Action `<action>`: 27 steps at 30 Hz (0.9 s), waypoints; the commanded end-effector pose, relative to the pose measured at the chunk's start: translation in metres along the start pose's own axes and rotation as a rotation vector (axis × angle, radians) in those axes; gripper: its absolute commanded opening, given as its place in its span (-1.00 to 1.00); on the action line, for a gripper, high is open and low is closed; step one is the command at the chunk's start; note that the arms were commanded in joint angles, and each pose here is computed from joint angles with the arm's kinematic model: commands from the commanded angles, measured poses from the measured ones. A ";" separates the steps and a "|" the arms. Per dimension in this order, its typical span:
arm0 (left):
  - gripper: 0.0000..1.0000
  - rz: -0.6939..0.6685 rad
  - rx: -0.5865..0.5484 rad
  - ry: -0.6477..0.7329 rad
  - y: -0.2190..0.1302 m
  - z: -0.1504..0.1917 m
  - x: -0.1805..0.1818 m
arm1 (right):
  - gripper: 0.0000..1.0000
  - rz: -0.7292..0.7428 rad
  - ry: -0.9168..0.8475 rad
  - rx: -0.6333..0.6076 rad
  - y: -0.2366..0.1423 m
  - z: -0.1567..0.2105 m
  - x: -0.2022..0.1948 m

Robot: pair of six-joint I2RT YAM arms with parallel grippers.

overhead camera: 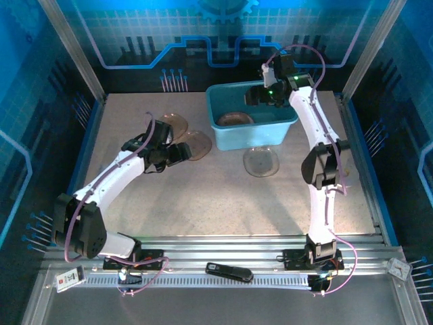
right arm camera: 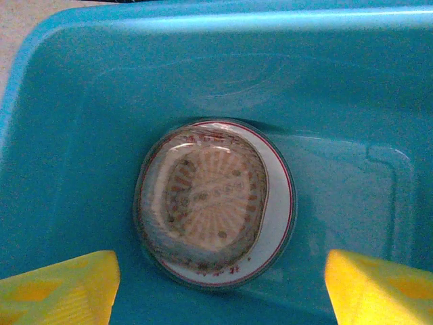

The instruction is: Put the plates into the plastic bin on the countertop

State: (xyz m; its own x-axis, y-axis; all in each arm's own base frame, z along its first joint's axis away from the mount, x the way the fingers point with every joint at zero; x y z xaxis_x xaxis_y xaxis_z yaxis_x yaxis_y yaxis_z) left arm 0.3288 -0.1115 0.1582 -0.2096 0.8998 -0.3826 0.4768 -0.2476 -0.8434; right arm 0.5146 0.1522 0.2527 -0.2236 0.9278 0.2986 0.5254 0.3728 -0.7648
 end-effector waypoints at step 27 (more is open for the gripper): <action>0.49 -0.054 0.036 -0.274 0.117 -0.052 0.016 | 0.55 0.077 0.091 -0.117 -0.145 0.174 0.021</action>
State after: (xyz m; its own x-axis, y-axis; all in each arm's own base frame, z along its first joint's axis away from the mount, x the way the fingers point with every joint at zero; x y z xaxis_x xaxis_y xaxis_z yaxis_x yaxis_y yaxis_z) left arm 0.4146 -0.1058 0.0720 -0.4390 0.8073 -0.3945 0.4154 -0.2070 -0.8858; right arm 0.2909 0.1145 0.2622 -0.1170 0.9504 0.2881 0.5967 0.2991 -0.7446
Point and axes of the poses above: each hand's point on the last joint's axis, 136 mm out from that joint toward the fingers, its own y axis out along the fingers, its own x axis along the line the jaws close on, z = x × y, the point moved 2 cm from there along -y, back along the fingers, and after that the axes turned 4 degrees about y, right-handed, at the moved point
